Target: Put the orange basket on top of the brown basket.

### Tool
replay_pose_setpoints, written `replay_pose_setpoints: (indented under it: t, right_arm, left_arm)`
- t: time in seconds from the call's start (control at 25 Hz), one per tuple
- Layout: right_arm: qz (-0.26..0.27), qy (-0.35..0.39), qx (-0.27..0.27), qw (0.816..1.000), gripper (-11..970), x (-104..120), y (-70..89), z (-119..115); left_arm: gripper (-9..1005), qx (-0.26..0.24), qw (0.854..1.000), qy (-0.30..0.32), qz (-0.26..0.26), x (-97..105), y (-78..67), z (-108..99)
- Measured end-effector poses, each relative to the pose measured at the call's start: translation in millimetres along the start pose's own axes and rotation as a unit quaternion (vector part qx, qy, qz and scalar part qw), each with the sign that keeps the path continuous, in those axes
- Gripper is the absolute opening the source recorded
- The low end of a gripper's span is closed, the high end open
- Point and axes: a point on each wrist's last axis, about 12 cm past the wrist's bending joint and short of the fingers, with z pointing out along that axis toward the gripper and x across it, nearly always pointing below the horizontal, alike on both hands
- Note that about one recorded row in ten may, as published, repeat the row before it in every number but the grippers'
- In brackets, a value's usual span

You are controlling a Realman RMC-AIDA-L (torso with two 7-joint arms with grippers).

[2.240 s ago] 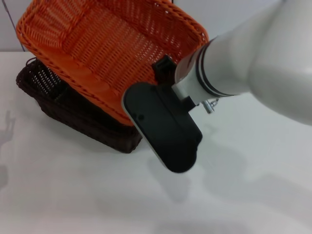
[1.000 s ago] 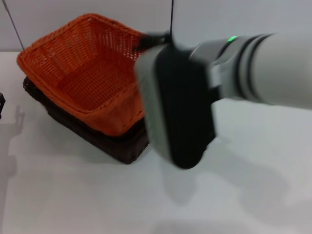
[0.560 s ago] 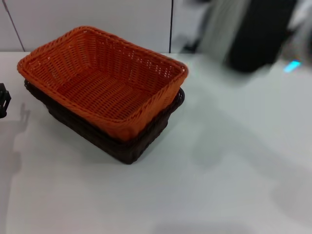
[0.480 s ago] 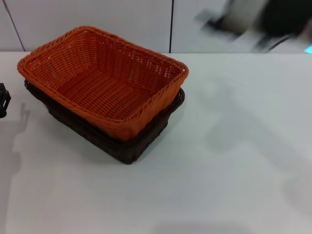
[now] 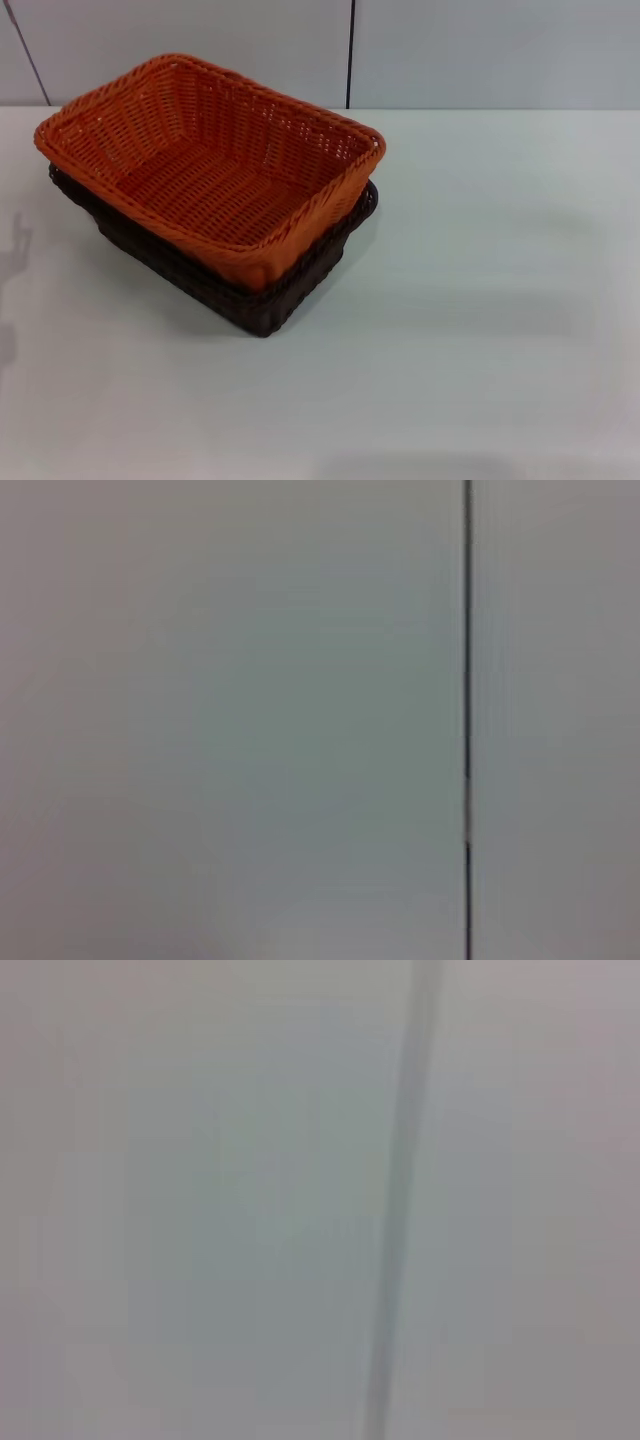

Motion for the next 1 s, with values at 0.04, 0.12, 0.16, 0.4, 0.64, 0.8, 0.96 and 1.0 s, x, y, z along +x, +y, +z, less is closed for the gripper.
replay_pose_setpoints:
  t: [0.04, 0.12, 0.16, 0.4, 0.64, 0.8, 0.96, 1.0]
  right_arm:
    - [0.013, -0.008, 0.020, 1.000, 731, 10.8, -5.9, -7.1]
    - [0.045, -0.020, 0.067, 0.997, 731, 40.9, -13.7, -26.9]
    - [0.045, -0.020, 0.067, 0.997, 731, 40.9, -13.7, -26.9]
    - [0.059, -0.043, 0.104, 0.992, 730, 68.2, -9.6, -49.3]
    - [0.060, -0.081, 0.122, 0.987, 730, 74.7, -3.4, -61.6]
    - [0.053, -0.082, 0.123, 0.988, 730, 77.9, -3.8, -62.9]
    - [0.043, -0.093, 0.125, 0.987, 730, 81.1, -3.5, -68.5]
    - [0.043, -0.097, 0.125, 0.986, 730, 81.9, -3.3, -70.0]
  left_arm:
    - [744, -0.003, 1.000, -0.004, -0.002, -0.3, 1.9, -1.0]
    - [744, -0.009, 1.000, -0.015, -0.002, -0.8, 5.9, -3.7]
    - [744, -0.011, 1.000, -0.019, 0.000, -1.0, 7.2, -4.9]
    - [743, -0.029, 0.999, -0.029, -0.015, -1.2, 16.4, -9.4]
    - [744, -0.037, 0.998, -0.042, -0.029, -1.0, 23.2, -15.5]
    - [746, -0.038, 0.998, -0.043, -0.026, -0.5, 24.7, -16.8]
    - [749, -0.038, 0.998, -0.041, -0.022, 0.3, 26.3, -18.4]
    - [749, -0.037, 0.998, -0.041, -0.022, 0.6, 26.3, -18.9]
